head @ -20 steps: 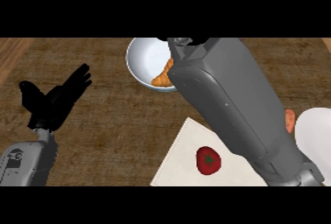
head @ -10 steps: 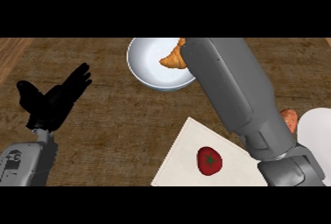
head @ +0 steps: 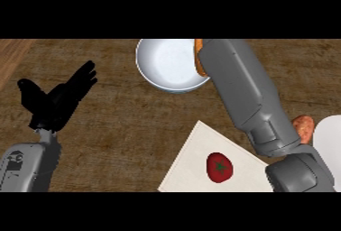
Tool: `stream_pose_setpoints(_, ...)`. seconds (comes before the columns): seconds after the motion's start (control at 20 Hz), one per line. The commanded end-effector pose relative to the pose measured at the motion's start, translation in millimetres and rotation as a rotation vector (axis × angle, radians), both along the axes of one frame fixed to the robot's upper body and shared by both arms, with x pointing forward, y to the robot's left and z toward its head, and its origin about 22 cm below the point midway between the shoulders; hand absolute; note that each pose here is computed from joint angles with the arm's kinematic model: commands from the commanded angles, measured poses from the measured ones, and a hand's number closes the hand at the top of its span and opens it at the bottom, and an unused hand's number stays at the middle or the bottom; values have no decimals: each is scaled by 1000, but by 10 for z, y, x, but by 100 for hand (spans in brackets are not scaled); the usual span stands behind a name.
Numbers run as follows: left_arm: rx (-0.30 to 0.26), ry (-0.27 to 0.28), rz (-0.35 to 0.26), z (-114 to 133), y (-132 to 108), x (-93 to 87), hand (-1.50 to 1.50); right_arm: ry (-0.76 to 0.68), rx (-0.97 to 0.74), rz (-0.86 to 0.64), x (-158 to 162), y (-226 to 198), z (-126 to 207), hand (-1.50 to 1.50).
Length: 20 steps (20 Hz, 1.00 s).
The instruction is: Pick the croissant from the plate and place it in the bowl
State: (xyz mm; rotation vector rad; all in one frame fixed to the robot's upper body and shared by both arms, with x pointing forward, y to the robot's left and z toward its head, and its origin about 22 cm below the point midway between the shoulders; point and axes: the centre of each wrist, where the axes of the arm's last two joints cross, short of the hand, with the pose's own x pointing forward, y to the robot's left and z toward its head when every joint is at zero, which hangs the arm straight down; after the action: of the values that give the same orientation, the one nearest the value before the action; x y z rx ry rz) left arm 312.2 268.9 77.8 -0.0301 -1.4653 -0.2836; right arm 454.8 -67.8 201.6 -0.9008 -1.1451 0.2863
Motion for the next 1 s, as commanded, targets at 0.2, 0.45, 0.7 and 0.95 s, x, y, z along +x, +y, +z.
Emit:
stream_pose_setpoints(0.2,-8,-8,-38,-9,-147,-9,0,-152,212,-63,78,-166,-252,-150)
stream_pose_setpoints(0.45,21,-25,-28,42,-100,28,0,-266,186,-80,124,-239,-249,-150)
stream_pose_setpoints(0.7,2,8,8,-49,43,-30,0,-353,126,-166,167,-333,-264,-150)
stream_pose_setpoints(0.95,7,17,62,-123,143,-61,0,-427,98,-245,209,-431,-140,-150)
